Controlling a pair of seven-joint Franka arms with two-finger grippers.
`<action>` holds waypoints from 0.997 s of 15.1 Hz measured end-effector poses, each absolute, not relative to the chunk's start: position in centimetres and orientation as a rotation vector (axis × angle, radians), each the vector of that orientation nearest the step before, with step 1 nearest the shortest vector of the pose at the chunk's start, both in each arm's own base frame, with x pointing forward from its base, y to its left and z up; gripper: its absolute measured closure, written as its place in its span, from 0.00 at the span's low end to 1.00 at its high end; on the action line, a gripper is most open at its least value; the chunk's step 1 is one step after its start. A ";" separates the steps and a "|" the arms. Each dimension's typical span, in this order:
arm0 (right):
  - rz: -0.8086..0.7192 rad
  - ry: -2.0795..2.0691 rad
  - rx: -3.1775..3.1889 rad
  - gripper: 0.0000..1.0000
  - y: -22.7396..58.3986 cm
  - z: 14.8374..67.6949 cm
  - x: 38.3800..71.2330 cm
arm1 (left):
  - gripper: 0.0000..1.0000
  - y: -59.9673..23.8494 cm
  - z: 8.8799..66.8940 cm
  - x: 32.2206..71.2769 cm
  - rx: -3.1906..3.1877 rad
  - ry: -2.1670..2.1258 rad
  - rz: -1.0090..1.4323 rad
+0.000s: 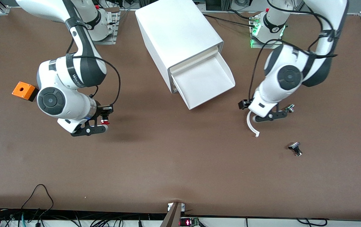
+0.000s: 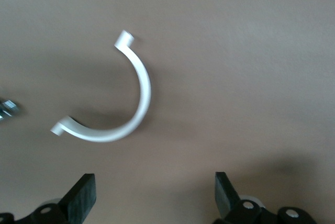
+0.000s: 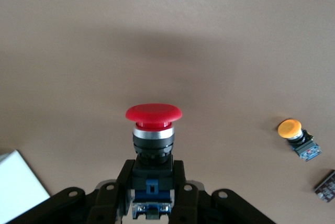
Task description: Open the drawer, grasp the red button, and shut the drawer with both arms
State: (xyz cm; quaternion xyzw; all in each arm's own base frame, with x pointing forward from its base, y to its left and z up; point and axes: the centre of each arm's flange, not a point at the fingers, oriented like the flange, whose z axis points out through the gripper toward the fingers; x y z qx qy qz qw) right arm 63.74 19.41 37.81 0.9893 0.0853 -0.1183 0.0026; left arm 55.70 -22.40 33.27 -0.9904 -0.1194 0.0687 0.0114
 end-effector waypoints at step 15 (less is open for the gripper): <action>-0.265 0.988 3.009 0.67 14.9 27.9 58.7 | 0.00 -33.2 26.4 46.1 -3.061 -0.442 0.429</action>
